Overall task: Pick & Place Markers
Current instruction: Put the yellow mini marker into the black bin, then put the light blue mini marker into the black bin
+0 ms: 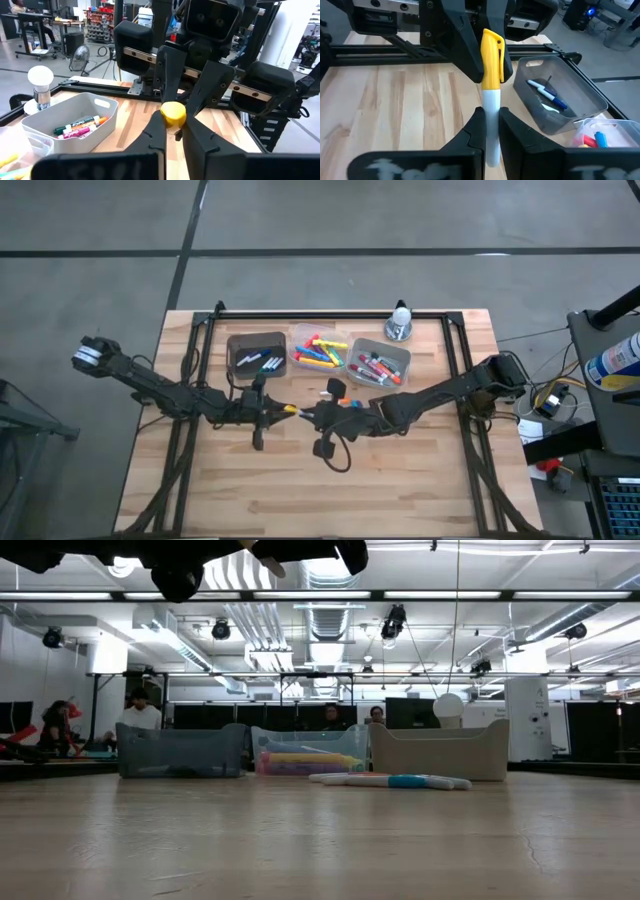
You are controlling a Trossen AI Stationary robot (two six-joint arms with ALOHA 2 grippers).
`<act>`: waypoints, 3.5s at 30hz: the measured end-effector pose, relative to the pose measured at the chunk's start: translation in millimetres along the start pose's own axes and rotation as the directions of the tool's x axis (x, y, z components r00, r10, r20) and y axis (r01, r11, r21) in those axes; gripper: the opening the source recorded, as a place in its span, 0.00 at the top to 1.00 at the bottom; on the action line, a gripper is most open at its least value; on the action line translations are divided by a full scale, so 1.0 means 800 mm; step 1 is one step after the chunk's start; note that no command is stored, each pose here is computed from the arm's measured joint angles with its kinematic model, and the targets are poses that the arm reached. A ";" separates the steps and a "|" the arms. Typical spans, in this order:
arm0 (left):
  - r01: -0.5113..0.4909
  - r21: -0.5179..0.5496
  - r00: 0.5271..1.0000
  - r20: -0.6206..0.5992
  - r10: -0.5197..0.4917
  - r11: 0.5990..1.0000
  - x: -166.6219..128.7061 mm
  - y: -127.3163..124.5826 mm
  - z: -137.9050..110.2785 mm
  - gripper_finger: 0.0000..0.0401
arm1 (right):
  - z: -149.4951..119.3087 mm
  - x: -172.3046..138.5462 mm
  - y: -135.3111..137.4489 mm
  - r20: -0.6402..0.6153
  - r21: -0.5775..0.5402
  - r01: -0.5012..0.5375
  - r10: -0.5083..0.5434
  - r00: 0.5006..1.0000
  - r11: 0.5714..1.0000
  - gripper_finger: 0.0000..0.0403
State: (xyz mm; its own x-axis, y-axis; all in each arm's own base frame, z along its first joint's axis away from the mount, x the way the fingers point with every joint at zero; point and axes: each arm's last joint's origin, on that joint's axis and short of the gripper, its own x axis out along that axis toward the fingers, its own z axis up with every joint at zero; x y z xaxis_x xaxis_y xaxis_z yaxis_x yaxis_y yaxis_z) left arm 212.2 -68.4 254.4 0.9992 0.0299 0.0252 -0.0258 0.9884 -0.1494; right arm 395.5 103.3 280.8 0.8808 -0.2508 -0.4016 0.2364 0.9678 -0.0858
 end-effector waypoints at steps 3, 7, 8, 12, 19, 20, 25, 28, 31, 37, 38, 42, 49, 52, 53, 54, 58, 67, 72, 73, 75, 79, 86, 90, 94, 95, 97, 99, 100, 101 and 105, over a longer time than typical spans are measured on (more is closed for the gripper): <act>-0.011 0.001 1.000 0.001 0.011 1.000 0.000 0.000 0.000 0.93 | 0.000 0.000 0.000 -0.001 0.000 0.001 -0.001 1.000 1.000 0.89; -0.038 0.009 0.999 -0.006 0.038 0.999 -0.001 0.002 0.000 0.93 | -0.002 0.000 0.000 -0.011 -0.008 0.003 -0.003 1.000 1.000 0.77; -0.044 0.010 0.999 -0.008 0.044 0.999 -0.002 0.002 0.000 0.93 | -0.003 0.000 0.000 -0.018 -0.014 0.005 -0.005 1.000 1.000 0.74; -0.108 0.016 0.993 -0.038 0.109 0.994 -0.004 0.006 -0.003 0.93 | -0.009 -0.003 0.003 -0.061 -0.042 0.003 -0.005 0.998 0.999 0.62; -0.332 0.077 0.934 -0.115 0.339 0.940 -0.019 0.020 -0.010 0.93 | -0.019 -0.008 0.008 -0.122 -0.058 0.005 -0.013 0.992 0.998 0.51; -0.353 0.072 0.927 -0.112 0.359 0.933 -0.020 0.022 -0.009 0.93 | -0.019 -0.008 0.008 -0.126 -0.053 0.006 -0.013 0.992 0.999 0.51; -0.467 0.119 0.869 -0.120 0.480 0.876 -0.031 0.038 -0.006 0.93 | -0.024 -0.009 0.007 -0.169 -0.060 0.015 -0.025 0.985 0.998 0.51; -0.558 0.152 0.803 -0.152 0.577 0.816 -0.039 0.056 -0.008 0.93 | -0.031 -0.012 0.007 -0.217 -0.038 0.028 -0.036 0.975 0.999 0.52; -0.630 0.167 0.732 -0.200 0.652 0.758 -0.048 0.076 -0.011 0.93 | -0.038 -0.015 0.007 -0.269 -0.027 0.042 -0.048 0.962 0.999 0.53; -0.747 0.218 0.552 -0.321 0.769 0.628 -0.057 0.117 -0.010 0.93 | -0.047 -0.018 0.008 -0.313 -0.026 0.055 -0.060 0.948 0.998 0.55; -0.753 0.227 0.531 -0.344 0.774 0.618 -0.057 0.122 -0.009 0.93 | -0.048 -0.019 0.008 -0.315 -0.026 0.053 -0.059 0.947 0.998 0.55; -0.702 0.203 0.548 -0.458 0.700 0.682 -0.050 0.137 -0.007 0.93 | -0.050 -0.021 0.009 -0.330 -0.021 0.058 -0.062 0.942 0.998 0.56; -0.707 0.316 0.404 -0.555 0.727 0.633 -0.040 0.158 -0.016 0.92 | -0.053 -0.022 0.008 -0.348 -0.025 0.065 -0.070 0.935 0.998 0.58; -0.707 0.358 0.342 -0.582 0.738 0.610 -0.037 0.165 -0.022 0.92 | -0.053 -0.022 0.008 -0.347 -0.026 0.065 -0.070 0.935 0.998 0.57; -0.705 0.367 0.328 -0.589 0.738 0.607 -0.035 0.166 -0.024 0.92 | -0.053 -0.022 0.008 -0.347 -0.026 0.065 -0.070 0.935 0.998 0.57; -0.703 0.376 0.314 -0.598 0.738 0.604 -0.034 0.167 -0.026 0.92 | -0.053 -0.022 0.008 -0.347 -0.027 0.064 -0.070 0.935 0.998 0.57; -0.696 0.392 0.293 -0.610 0.736 0.602 -0.030 0.169 -0.030 0.92 | -0.053 -0.022 0.008 -0.347 -0.027 0.064 -0.070 0.935 0.998 0.57; -0.699 0.391 0.290 -0.611 0.737 0.599 -0.025 0.171 -0.028 0.78 | -0.053 -0.022 0.008 -0.347 -0.025 0.065 -0.069 0.935 0.998 0.57; -0.705 0.386 0.286 -0.612 0.737 0.594 -0.026 0.170 -0.026 0.66 | -0.053 -0.022 0.008 -0.347 -0.025 0.065 -0.069 0.935 0.998 0.57; -0.712 0.378 0.290 -0.610 0.738 0.592 -0.026 0.170 -0.025 0.65 | -0.053 -0.022 0.008 -0.347 -0.024 0.065 -0.069 0.935 0.998 0.57; -0.724 0.362 0.297 -0.604 0.739 0.587 -0.025 0.170 -0.022 0.64 | -0.053 -0.021 0.008 -0.347 -0.024 0.065 -0.069 0.935 0.998 0.57; -0.722 0.364 0.298 -0.604 0.739 0.588 -0.025 0.170 -0.021 0.64 | -0.053 -0.021 0.008 -0.347 -0.024 0.065 -0.070 0.935 0.998 0.57; -0.715 0.349 0.324 -0.603 0.729 0.606 -0.029 0.167 -0.014 0.63 | -0.055 -0.021 0.008 -0.351 -0.029 0.066 -0.072 0.934 0.997 0.57; -0.711 0.289 0.385 -0.603 0.699 0.641 -0.028 0.162 0.001 0.63 | -0.056 -0.021 0.007 -0.352 -0.031 0.066 -0.072 0.933 0.997 0.57; -0.719 0.237 0.441 -0.571 0.692 0.653 -0.028 0.155 0.019 0.63 | -0.057 -0.021 0.007 -0.356 -0.031 0.066 -0.073 0.932 0.997 0.57; -0.718 0.224 0.456 -0.564 0.688 0.659 -0.028 0.152 0.023 0.63 | -0.057 -0.021 0.007 -0.357 -0.030 0.066 -0.072 0.931 0.997 0.57; -0.708 0.192 0.489 -0.560 0.668 0.679 -0.028 0.148 0.030 0.63 | -0.058 -0.021 0.007 -0.359 -0.032 0.063 -0.070 0.931 0.998 0.57; -0.688 0.169 0.519 -0.564 0.642 0.705 -0.027 0.143 0.033 0.63 | -0.059 -0.021 0.008 -0.365 -0.034 0.060 -0.068 0.929 0.998 0.57; -0.680 0.161 0.532 -0.564 0.632 0.715 -0.028 0.140 0.034 0.63 | -0.060 -0.021 0.008 -0.366 -0.034 0.058 -0.066 0.928 0.998 0.57; -0.672 0.153 0.543 -0.563 0.623 0.724 -0.028 0.138 0.035 0.63 | -0.061 -0.021 0.008 -0.368 -0.036 0.057 -0.066 0.928 0.998 0.57; -0.646 0.137 0.582 -0.547 0.601 0.751 -0.026 0.130 0.037 0.63 | -0.065 -0.021 0.008 -0.372 -0.039 0.058 -0.069 0.926 0.998 0.57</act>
State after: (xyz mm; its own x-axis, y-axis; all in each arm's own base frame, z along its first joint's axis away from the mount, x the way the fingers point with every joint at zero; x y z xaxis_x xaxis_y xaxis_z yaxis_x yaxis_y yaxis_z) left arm 187.5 38.0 267.6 0.5824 0.5304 -0.6160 -0.6691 0.7431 0.0072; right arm 361.0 114.9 239.9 0.6462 -0.2912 -0.7054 0.2709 0.9517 -0.1448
